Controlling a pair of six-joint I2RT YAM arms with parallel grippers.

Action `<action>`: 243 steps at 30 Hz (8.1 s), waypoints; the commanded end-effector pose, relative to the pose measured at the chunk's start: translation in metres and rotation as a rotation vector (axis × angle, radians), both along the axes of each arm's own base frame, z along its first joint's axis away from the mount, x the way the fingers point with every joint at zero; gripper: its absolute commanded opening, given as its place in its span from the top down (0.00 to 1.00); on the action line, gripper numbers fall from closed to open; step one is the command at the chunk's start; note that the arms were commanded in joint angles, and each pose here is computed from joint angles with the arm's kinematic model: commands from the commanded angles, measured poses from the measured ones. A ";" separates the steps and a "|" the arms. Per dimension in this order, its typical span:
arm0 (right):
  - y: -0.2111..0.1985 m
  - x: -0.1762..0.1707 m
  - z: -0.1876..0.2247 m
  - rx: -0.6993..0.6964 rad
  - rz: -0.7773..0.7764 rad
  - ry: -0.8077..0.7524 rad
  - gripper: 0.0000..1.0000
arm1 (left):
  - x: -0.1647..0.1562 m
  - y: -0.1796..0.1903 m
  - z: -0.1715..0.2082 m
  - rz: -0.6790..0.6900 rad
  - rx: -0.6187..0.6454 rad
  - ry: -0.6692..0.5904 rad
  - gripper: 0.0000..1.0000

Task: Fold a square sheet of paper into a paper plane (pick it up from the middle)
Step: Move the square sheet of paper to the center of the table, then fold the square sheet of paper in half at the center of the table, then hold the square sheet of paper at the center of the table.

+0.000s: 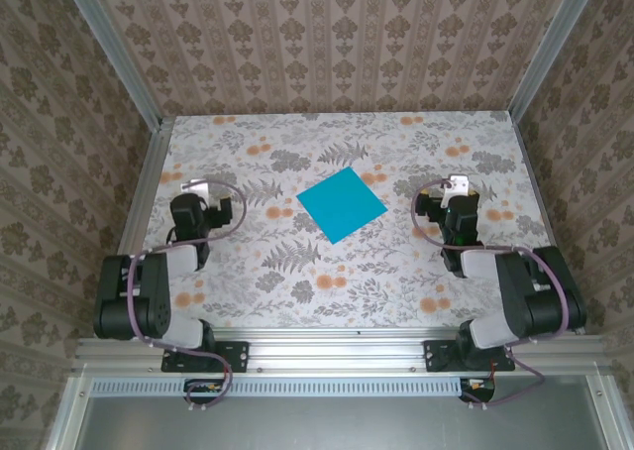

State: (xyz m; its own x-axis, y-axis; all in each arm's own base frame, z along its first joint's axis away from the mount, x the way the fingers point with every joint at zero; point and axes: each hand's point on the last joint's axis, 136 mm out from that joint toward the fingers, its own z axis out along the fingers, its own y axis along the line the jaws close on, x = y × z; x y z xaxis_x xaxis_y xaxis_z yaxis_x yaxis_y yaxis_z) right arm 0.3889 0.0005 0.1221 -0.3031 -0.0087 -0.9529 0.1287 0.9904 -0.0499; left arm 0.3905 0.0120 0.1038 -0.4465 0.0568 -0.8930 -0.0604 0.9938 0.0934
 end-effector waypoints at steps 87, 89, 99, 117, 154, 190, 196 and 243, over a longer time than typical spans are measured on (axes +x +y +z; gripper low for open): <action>0.312 -0.088 -0.117 -0.166 0.429 1.279 0.00 | -0.084 -0.052 -0.019 0.292 -0.531 0.522 0.00; 0.308 -0.089 -0.125 -0.189 0.415 1.290 0.00 | -0.085 -0.051 -0.020 0.296 -0.529 0.525 0.00; 0.297 -0.088 -0.136 -0.229 0.380 1.286 0.15 | -0.087 -0.050 -0.025 0.304 -0.521 0.539 0.00; 0.367 -0.069 -0.016 0.400 0.661 1.034 0.63 | -0.081 -0.071 -0.025 0.217 -0.611 0.538 0.00; 0.278 -0.029 -0.107 0.689 0.387 1.040 0.65 | -0.050 -0.297 -0.049 -0.335 -0.788 0.689 0.88; 0.247 -0.017 -0.074 0.335 0.385 1.001 0.37 | -0.061 -0.307 -0.088 -0.295 -0.571 0.857 1.00; 0.263 -0.015 -0.082 0.344 0.481 1.029 0.37 | -0.059 -0.309 -0.085 -0.298 -0.579 0.854 1.00; 0.219 -0.014 -0.132 0.310 0.252 1.005 0.62 | -0.044 -0.272 -0.038 -0.202 -0.671 0.731 0.72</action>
